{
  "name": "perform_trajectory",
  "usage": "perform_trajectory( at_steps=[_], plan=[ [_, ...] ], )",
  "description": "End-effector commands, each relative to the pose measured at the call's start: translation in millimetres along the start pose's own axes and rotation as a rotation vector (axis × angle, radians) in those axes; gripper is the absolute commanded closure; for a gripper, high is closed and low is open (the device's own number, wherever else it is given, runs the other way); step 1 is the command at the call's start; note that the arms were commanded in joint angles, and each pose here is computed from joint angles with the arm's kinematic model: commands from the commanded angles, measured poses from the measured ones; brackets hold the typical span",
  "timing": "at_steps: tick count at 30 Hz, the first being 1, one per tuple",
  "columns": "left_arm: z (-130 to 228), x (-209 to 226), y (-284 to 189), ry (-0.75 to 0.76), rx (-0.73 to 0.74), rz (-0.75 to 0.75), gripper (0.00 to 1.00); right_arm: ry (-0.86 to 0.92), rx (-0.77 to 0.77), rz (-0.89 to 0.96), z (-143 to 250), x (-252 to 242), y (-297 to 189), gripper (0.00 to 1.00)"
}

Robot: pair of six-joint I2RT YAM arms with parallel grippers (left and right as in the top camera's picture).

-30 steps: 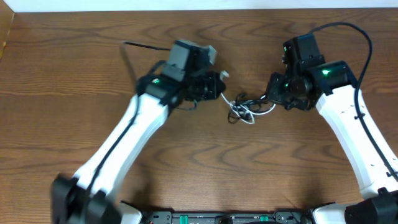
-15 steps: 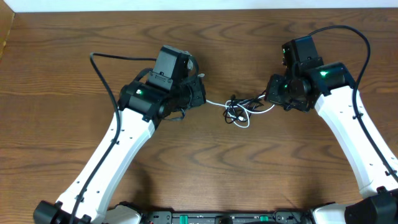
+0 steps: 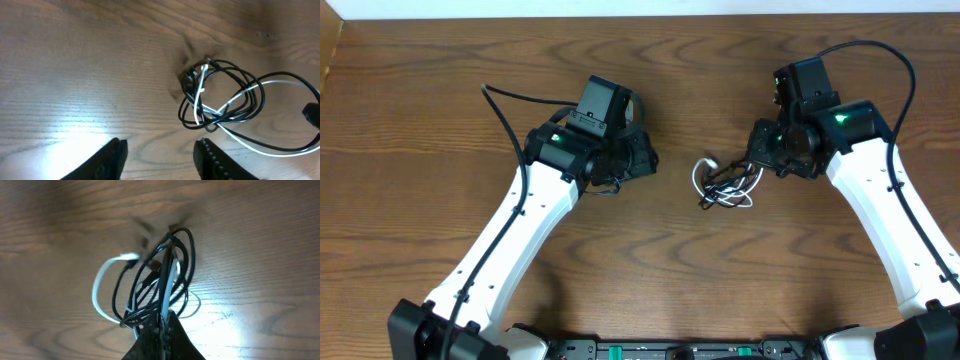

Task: Untangle cables

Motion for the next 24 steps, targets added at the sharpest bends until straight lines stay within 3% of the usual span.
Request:
perform_trajectory(
  at_steps=[1, 14, 24],
  plan=[
    [0.3, -4.7, 3.7, -0.045, 0.026, 0.017, 0.51, 0.014, -0.004, -0.004, 0.2, -0.1, -1.4, 0.99],
    [43.0, -45.2, 65.8, -0.067, 0.372, 0.191, 0.51, 0.015, 0.002, -0.002, 1.5, -0.6, -1.4, 0.99],
    [59.9, -52.2, 98.2, -0.059, 0.419, 0.173, 0.51, 0.015, 0.003, -0.001, 1.8, -0.7, -1.4, 0.99]
  ],
)
Point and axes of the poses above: each gripper's point midway between its finger pads, its own y axis out along the fingers, its own x axis along the line the jaws close on, z = x × y, the point moved 1 cm from there along -y, back along the fingers, and after that the axes turned 11 degrees about -y, right-handed, at the moved point
